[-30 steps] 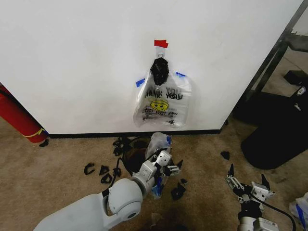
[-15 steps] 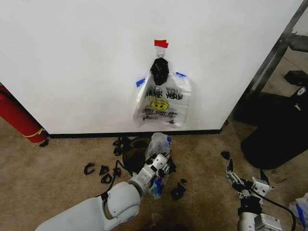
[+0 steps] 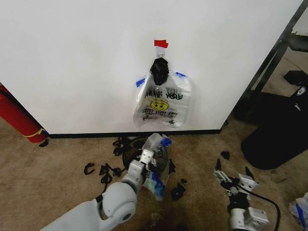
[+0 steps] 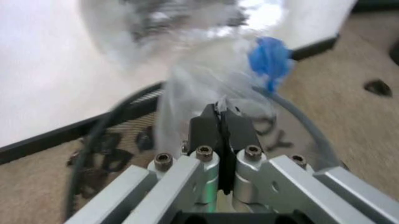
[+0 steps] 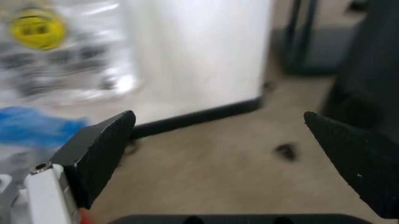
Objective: Pick up the garbage bag from the wall and place it over the trash bin.
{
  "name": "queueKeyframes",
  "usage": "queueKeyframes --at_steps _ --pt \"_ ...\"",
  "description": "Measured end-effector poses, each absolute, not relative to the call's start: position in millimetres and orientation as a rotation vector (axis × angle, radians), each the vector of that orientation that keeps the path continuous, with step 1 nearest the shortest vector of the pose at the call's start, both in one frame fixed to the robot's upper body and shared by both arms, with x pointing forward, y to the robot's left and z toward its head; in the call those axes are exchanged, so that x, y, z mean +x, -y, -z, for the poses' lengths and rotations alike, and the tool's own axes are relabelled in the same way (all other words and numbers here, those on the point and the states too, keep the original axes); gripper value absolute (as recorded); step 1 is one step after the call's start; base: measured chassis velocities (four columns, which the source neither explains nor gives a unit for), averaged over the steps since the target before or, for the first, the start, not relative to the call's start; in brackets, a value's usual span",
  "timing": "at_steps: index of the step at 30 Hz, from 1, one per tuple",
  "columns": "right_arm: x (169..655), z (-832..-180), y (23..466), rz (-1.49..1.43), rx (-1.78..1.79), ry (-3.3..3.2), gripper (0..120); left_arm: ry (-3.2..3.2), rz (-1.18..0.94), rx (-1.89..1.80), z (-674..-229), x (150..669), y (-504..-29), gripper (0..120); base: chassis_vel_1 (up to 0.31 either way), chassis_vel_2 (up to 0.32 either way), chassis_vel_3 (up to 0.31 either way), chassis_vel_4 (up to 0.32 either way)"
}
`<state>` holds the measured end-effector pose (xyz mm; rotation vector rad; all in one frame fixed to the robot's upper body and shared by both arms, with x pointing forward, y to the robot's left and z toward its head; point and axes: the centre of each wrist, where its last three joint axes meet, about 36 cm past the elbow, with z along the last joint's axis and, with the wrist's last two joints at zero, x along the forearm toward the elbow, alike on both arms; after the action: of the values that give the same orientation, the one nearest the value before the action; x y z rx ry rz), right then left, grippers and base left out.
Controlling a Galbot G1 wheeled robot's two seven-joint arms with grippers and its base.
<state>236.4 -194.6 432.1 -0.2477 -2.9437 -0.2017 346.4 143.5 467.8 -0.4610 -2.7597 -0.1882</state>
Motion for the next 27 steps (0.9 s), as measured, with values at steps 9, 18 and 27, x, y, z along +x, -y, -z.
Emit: queueKeyframes --at_steps 9,18,27 --pt "277.8 -447.7 196.3 0.295 0.088 2.789 100 2.760 0.121 -0.483 -472.6 349.1 -139.6 0 0.000 0.000 0.000 0.000" --pt "314.5 -477.2 189.1 0.415 0.201 2.566 100 2.739 0.119 -0.536 -469.1 343.6 -131.9 0 0.000 0.000 0.000 0.000" --pt "357.8 -501.9 154.3 0.419 0.169 2.431 100 2.759 0.108 -0.520 -474.6 344.5 -136.9 0 0.000 0.000 0.000 0.000"
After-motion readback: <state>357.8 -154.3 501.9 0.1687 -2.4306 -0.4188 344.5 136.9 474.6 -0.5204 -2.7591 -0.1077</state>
